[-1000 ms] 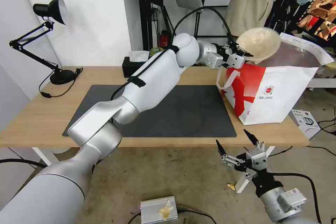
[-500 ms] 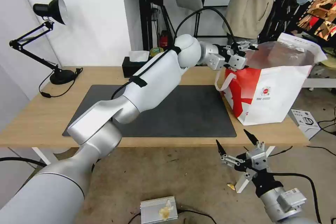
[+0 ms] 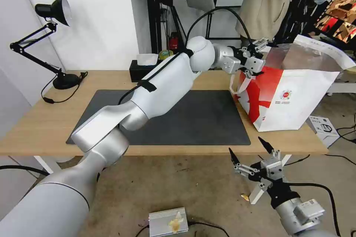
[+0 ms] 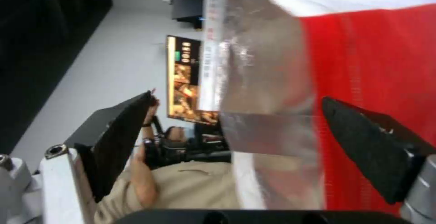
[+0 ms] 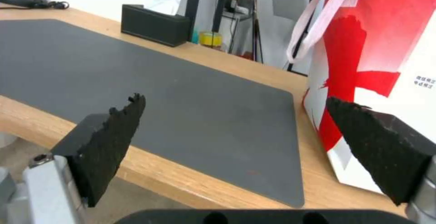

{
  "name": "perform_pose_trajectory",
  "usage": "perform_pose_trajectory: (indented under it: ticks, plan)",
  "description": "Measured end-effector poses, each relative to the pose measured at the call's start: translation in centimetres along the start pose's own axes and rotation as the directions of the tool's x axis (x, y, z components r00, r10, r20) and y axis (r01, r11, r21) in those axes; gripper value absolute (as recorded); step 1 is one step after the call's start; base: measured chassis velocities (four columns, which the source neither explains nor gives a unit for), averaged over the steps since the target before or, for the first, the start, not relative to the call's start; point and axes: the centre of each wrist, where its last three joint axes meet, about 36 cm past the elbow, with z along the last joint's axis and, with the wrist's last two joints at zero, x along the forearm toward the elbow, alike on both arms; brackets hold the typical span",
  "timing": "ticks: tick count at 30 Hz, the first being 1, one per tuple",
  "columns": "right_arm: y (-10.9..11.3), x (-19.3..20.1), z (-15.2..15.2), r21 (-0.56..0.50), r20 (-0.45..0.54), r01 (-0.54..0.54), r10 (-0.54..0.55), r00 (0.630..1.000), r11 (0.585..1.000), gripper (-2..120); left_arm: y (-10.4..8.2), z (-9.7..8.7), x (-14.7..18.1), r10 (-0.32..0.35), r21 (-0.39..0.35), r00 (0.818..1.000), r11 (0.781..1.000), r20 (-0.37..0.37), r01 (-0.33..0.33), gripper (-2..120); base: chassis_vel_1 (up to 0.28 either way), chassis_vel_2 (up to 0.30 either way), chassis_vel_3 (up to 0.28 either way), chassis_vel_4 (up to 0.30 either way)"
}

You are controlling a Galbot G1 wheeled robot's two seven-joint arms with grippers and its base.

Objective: Pick up the trash from the table and place it into the takeout bag.

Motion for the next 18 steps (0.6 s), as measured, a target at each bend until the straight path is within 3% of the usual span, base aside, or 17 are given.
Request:
perform_pose_trajectory:
  ticks: [5,9,12,13,14,16,17,18]
  plan:
    - [0.0,0.0,0.0,0.000,0.000,0.000,0.000,1.000,1.000,100,1.2,-0.1,0.4,-0.087,0.004,0.996,0.996,0.027,0.087,100,0.000,0.000,0.000,0.000]
    - [0.0,0.0,0.0,0.000,0.000,0.000,0.000,1.000,1.000,100,2.2,-0.4,0.7,-0.157,0.063,0.985,0.986,0.067,0.153,100,0.000,0.000,0.000,0.000]
    - [0.0,0.0,0.0,0.000,0.000,0.000,0.000,1.000,1.000,100,3.1,-0.4,1.5,-0.245,0.177,0.965,0.958,0.092,0.226,100,0.000,0.000,0.000,0.000]
    - [0.0,0.0,0.0,0.000,0.000,0.000,0.000,1.000,1.000,100,3.1,-0.4,1.5,-0.245,0.177,0.965,0.958,0.092,0.226,100,0.000,0.000,0.000,0.000]
    - [0.0,0.0,0.0,0.000,0.000,0.000,0.000,1.000,1.000,100,3.0,-0.2,2.0,-0.285,0.233,0.954,0.938,0.089,0.258,100,0.000,0.000,0.000,0.000]
    - [0.0,0.0,0.0,0.000,0.000,0.000,0.000,1.000,1.000,100,2.5,0.4,3.4,-0.387,0.368,0.920,0.866,0.064,0.339,100,0.000,0.000,0.000,0.000]
    - [0.0,0.0,0.0,0.000,0.000,0.000,0.000,1.000,1.000,100,2.5,0.4,3.4,-0.387,0.368,0.920,0.866,0.064,0.339,100,0.000,0.000,0.000,0.000]
    - [0.0,0.0,0.0,0.000,0.000,0.000,0.000,1.000,1.000,100,2.1,0.6,4.0,-0.416,0.414,0.909,0.835,0.042,0.363,100,0.000,0.000,0.000,0.000]
